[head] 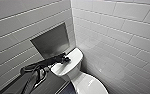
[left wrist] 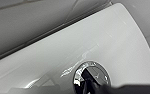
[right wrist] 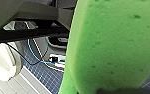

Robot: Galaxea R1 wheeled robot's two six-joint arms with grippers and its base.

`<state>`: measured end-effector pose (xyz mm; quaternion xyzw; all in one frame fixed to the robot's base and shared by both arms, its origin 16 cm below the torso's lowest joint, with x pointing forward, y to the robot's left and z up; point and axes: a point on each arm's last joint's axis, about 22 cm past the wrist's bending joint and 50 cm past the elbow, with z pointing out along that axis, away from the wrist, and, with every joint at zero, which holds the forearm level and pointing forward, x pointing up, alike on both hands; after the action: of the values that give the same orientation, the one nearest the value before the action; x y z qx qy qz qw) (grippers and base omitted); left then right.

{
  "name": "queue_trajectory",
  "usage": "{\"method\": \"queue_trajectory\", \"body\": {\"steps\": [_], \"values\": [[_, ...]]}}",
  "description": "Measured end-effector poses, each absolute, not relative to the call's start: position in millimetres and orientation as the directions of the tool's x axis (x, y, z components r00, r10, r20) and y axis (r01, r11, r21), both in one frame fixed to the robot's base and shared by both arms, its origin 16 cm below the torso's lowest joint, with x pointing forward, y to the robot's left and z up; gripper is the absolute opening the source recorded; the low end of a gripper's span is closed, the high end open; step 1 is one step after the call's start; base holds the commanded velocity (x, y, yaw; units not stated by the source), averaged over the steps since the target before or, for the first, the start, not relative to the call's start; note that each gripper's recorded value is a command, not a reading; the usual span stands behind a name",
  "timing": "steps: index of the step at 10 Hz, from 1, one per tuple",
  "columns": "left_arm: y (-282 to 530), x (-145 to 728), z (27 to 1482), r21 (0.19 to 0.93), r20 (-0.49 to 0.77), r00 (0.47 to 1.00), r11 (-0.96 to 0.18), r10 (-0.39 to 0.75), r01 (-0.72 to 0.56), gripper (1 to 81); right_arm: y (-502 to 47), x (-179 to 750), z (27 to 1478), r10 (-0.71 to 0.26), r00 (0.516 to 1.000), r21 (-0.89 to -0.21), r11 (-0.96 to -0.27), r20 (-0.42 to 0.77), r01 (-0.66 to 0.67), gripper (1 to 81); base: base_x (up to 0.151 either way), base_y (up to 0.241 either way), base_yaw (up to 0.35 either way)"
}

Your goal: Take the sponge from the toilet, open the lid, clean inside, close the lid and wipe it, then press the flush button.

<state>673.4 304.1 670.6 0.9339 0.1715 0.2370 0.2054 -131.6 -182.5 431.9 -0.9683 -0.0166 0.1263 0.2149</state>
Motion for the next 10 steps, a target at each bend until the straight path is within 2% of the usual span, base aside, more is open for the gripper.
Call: {"method": "queue_trajectory", "body": {"steps": [5, 8, 10], "values": [[300, 678, 673, 0.453, 0.41, 0.82, -0.869, 0.399, 0.197, 1.0, -178, -133, 432, 0.085, 0.968, -0.424, -0.905, -0.236, -0.024, 1.0, 0.0, 0.0, 0.0], [296, 675, 680, 0.492, 0.364, 0.835, -0.847, 0.412, 0.203, 1.0, -180, -136, 434, 0.086, 0.966, -0.421, -0.907, -0.243, -0.025, 1.0, 0.0, 0.0, 0.0], [287, 681, 705, 0.55, 0.343, 0.838, -0.814, 0.423, 0.186, 1.0, -180, -136, 434, 0.086, 0.966, -0.422, -0.906, -0.243, -0.025, 1.0, 0.0, 0.0, 0.0]]}}
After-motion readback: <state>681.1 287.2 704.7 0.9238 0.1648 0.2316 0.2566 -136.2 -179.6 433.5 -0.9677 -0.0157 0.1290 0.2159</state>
